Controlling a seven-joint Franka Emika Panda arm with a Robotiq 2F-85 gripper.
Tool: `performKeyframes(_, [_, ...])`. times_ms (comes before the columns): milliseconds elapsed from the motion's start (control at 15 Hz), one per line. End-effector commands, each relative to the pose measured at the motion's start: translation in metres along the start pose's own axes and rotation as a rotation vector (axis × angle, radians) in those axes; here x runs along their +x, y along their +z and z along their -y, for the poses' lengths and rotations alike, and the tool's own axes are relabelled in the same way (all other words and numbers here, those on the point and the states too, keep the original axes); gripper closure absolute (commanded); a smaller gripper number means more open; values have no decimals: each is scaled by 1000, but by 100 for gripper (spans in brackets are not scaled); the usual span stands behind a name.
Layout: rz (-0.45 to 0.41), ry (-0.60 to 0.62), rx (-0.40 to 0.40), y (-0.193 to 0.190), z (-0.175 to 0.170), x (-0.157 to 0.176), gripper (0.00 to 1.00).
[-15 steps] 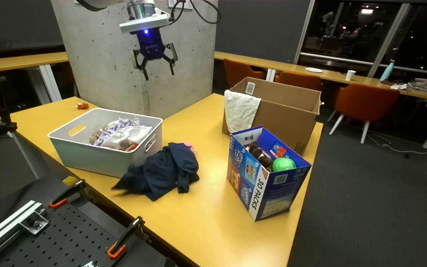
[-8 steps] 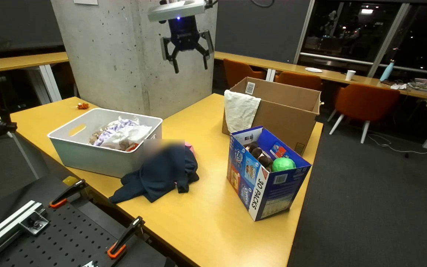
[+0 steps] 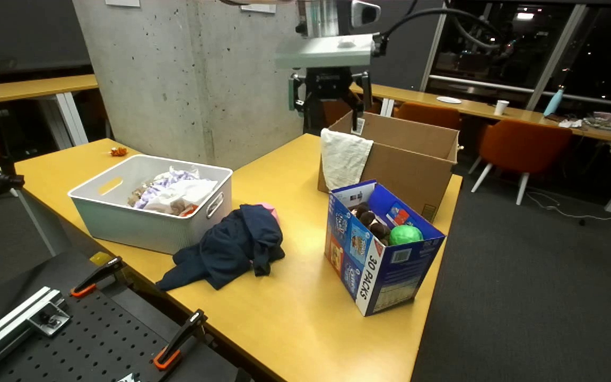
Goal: Move the laundry and the toy from the box into the washing basket
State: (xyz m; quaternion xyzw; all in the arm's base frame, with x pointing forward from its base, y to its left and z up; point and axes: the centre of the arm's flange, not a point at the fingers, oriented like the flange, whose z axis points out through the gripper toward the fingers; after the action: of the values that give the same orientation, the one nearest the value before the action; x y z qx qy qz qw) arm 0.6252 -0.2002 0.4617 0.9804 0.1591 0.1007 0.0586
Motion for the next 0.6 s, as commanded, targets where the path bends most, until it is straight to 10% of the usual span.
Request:
performKeyframes(0, [-40, 28, 48, 37, -41, -3, 0])
performKeyframes(533, [39, 131, 101, 123, -105, -28, 0])
